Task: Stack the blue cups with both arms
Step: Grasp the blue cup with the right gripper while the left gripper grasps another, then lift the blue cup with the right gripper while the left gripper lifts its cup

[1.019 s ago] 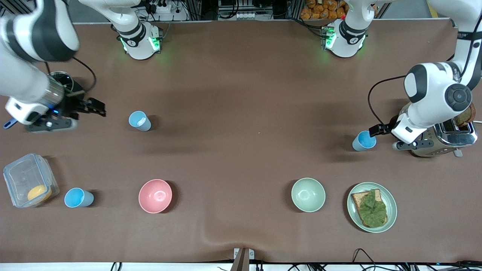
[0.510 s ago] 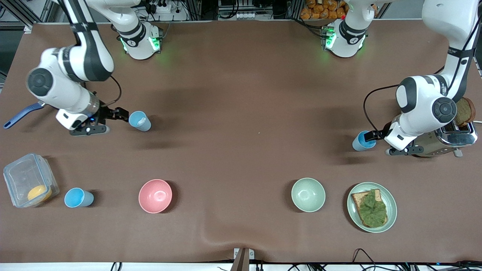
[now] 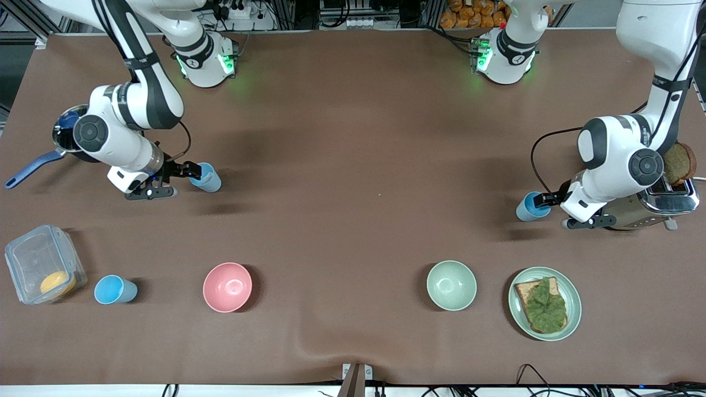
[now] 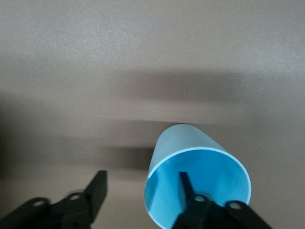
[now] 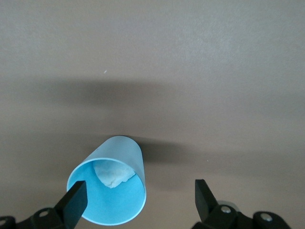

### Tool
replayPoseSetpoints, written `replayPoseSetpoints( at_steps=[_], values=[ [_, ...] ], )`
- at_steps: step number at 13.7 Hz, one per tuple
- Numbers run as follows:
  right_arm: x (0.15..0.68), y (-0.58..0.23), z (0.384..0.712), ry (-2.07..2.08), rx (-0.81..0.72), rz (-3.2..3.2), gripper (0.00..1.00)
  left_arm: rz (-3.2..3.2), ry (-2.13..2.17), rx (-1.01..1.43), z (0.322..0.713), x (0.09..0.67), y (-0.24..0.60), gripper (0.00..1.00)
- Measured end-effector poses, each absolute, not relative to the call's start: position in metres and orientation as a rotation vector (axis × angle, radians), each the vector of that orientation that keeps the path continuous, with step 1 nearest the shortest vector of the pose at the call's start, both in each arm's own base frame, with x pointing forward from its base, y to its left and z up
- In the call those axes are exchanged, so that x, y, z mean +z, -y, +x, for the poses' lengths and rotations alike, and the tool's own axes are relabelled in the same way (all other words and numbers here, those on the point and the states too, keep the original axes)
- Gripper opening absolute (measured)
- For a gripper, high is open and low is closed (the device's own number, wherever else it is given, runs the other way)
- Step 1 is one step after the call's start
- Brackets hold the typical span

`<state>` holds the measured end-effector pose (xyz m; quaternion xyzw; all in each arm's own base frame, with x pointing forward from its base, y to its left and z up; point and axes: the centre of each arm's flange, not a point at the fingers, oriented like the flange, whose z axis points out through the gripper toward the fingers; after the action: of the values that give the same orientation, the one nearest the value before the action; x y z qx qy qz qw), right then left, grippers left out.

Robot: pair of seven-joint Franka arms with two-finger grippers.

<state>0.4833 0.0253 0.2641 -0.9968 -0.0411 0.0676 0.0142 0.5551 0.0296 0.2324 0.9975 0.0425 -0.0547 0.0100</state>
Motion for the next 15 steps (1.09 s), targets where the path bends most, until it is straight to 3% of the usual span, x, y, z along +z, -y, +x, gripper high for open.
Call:
replayPoseSetpoints(
  at_steps=[6,9,15],
  values=[
    [0.247,-0.025,0.479,0.154,0.211,-3.100,1.00,3.112,-0.114,-0.155,0.568,0.250,-0.023,0.03],
    [0.236,-0.025,0.477,0.155,0.230,-3.097,0.94,3.104,-0.090,-0.201,0.586,0.290,-0.014,0.03],
    [0.231,-0.024,0.476,0.151,0.245,-3.096,0.30,3.099,-0.048,-0.162,0.613,0.404,0.011,0.03]
  ],
)
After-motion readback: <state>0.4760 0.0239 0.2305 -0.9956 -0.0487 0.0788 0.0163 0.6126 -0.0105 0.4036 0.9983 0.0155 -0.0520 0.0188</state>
